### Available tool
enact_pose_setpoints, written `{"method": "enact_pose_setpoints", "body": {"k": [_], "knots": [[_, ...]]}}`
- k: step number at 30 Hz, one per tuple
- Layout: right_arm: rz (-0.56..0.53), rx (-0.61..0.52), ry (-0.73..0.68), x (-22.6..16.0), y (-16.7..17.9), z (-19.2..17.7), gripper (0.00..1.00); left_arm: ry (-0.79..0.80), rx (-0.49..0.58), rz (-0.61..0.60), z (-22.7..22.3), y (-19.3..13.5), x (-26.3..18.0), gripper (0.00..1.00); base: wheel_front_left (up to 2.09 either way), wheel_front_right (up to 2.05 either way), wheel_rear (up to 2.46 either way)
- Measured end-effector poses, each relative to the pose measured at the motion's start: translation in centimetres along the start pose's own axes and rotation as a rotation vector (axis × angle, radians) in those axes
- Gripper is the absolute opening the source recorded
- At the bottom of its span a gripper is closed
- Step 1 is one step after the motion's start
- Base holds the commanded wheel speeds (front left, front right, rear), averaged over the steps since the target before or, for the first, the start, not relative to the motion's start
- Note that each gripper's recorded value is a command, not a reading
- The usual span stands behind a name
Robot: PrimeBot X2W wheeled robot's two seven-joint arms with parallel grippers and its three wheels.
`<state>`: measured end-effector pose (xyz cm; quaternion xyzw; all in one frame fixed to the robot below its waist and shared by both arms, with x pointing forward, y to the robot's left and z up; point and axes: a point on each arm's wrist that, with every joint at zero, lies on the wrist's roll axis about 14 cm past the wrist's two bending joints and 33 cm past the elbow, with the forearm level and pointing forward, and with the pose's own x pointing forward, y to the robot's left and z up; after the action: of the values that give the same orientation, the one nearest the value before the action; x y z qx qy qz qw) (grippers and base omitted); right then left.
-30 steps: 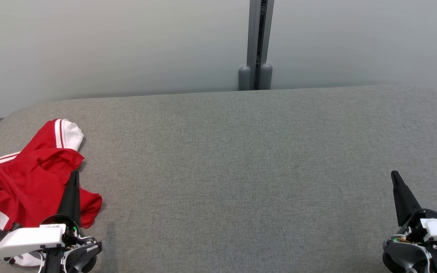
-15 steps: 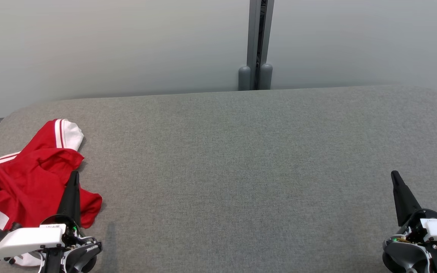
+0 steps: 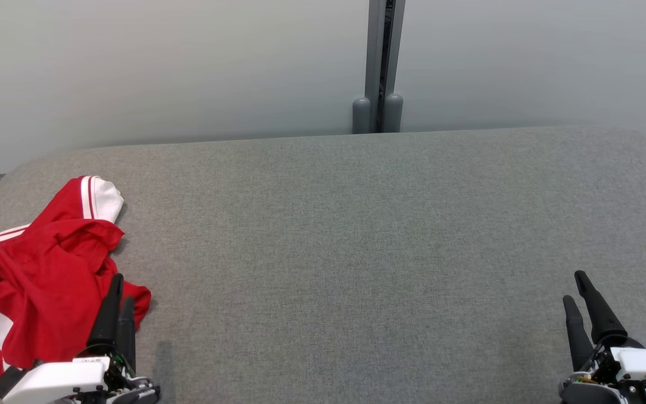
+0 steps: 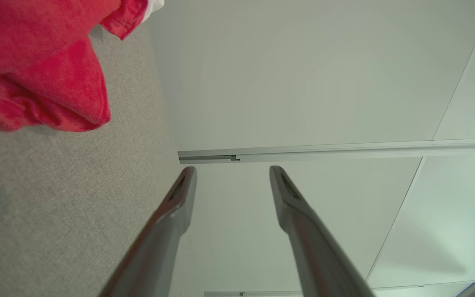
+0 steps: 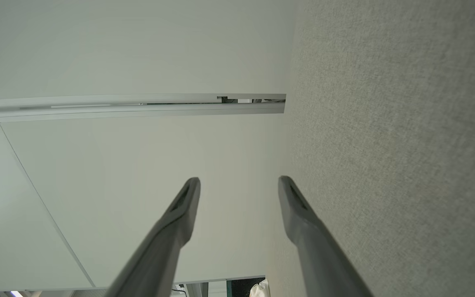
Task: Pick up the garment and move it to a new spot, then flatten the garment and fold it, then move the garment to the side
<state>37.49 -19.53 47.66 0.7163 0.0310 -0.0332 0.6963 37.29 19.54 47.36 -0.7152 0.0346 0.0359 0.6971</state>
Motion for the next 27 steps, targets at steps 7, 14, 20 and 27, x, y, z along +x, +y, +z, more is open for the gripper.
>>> {"method": "enact_pose_setpoints", "body": {"k": [7,14,20,27], "knots": [[0.006,0.016,-0.007,0.0,0.1,-0.3,1.00,-0.013,-0.009,0.004,-0.2,0.2,-0.1,1.00,0.00,0.00,0.00],[0.044,0.028,-0.026,0.3,1.4,-0.3,1.00,-0.025,-0.003,-0.014,-0.5,-0.4,0.0,1.00,0.00,0.00,0.00],[0.066,-0.064,-0.014,0.6,2.2,-1.1,1.00,-0.047,0.038,-0.037,-0.1,-1.2,0.2,1.00,0.00,0.00,0.00],[0.095,-0.177,-0.006,0.8,3.2,-1.8,1.00,-0.067,0.148,-0.059,0.2,-2.1,0.4,1.00,0.00,0.00,0.00]]}}
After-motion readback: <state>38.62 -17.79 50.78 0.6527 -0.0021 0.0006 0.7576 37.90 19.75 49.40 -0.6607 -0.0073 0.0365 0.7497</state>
